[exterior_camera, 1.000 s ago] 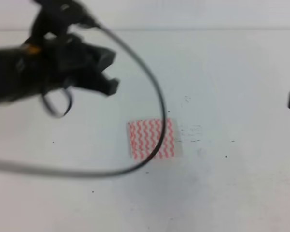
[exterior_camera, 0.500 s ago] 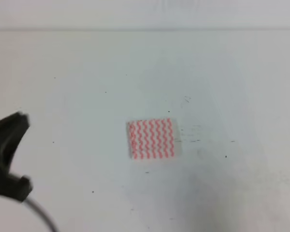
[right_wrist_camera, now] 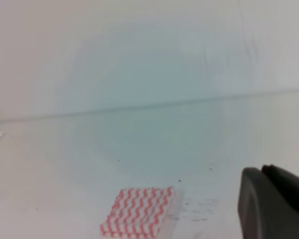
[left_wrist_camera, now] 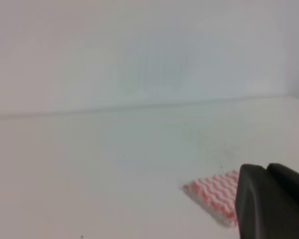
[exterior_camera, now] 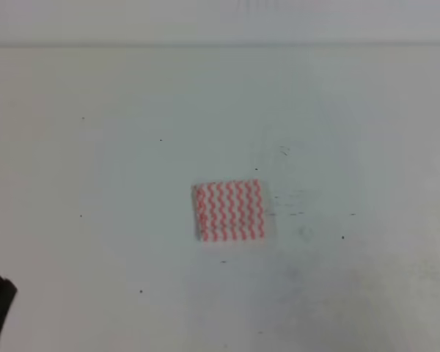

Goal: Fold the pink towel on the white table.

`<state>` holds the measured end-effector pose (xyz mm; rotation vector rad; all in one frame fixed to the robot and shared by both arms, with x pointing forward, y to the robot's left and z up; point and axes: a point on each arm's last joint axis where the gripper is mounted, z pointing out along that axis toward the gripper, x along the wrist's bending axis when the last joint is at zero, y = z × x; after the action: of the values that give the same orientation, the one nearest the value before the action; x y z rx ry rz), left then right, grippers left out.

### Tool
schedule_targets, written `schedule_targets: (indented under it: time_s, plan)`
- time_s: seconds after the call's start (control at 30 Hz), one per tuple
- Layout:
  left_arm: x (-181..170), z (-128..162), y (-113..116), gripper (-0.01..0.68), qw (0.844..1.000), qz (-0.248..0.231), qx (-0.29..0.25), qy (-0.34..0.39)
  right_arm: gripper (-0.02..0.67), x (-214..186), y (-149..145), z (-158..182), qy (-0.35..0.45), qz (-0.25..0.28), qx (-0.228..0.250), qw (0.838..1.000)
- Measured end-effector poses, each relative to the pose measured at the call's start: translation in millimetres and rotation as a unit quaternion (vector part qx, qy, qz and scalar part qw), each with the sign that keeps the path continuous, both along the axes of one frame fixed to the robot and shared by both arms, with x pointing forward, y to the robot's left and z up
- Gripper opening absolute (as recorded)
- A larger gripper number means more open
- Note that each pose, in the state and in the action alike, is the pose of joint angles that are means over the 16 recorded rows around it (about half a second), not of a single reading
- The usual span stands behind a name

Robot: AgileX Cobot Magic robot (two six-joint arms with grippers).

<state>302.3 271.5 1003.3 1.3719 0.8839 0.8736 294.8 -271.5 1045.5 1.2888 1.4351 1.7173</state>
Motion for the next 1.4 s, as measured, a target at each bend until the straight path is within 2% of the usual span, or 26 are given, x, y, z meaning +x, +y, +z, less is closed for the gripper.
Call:
schedule_targets:
  time_s: [0.3,0.8,1.0,1.17,1.4]
  plan:
    - [-4,-26,1,-0.004,1.000,-0.006,0.000,0.022,-0.018,-2,-1,-9,-0.004,-0.001,0.000,1.000]
    - [-5,-28,0,-0.006,1.000,-0.010,0.002,0.026,-0.018,-2,-1,-10,0.000,0.000,-0.006,1.000]
    - [-5,-27,0,-0.007,1.000,-0.012,0.001,0.025,-0.018,-1,-3,-9,-0.027,-0.010,-0.046,0.999]
    - [-5,-28,0,-0.007,1.000,-0.012,0.001,0.026,-0.018,0,-7,-9,-0.041,-0.044,-0.081,0.995]
    - [-5,-29,0,-0.006,1.000,-0.012,0.003,0.029,-0.018,-1,-18,-16,-0.048,-0.128,-0.107,0.985]
